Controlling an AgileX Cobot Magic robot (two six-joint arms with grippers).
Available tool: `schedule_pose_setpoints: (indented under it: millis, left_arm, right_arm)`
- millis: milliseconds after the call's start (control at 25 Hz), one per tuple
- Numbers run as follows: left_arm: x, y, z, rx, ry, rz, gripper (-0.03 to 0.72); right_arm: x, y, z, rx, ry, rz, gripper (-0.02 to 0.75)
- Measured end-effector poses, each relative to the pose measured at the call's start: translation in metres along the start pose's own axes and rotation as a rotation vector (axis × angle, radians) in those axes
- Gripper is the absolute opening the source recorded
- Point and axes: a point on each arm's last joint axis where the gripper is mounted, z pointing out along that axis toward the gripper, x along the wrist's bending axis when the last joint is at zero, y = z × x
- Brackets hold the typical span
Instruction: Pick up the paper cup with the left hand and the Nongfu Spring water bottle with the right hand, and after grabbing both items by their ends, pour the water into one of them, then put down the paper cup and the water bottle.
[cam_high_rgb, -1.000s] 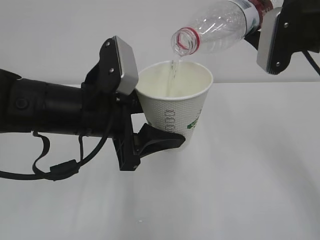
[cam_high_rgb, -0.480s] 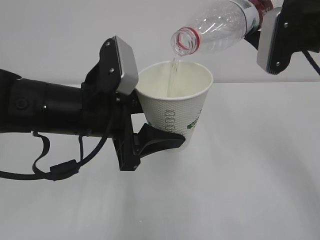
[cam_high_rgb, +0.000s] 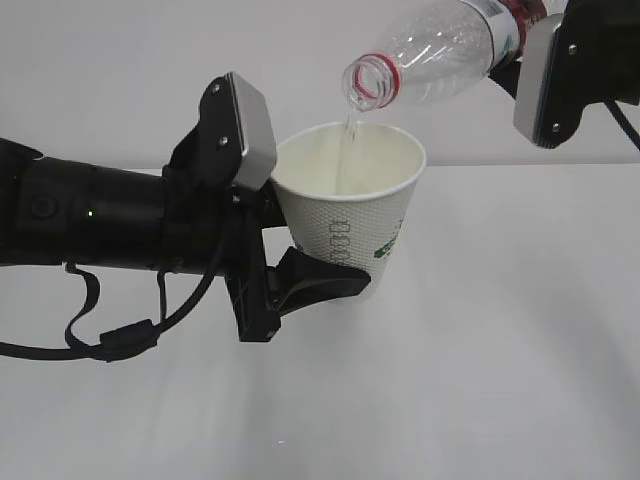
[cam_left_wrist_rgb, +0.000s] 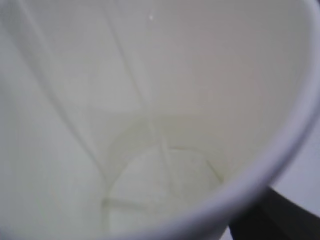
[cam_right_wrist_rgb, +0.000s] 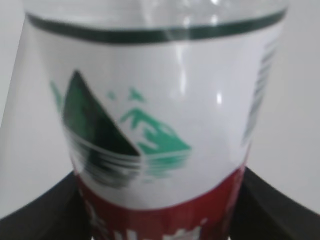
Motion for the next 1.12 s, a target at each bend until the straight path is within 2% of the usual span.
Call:
schedule_pose_setpoints:
  millis: [1120]
  left_arm:
    - [-0.0001,-0.0001,0.0000,0.001,-0.001,0.001,0.501]
  right_arm:
    - [-0.0003,0.0003,0.0000,-0.003,-0.003,-0.013,0.516]
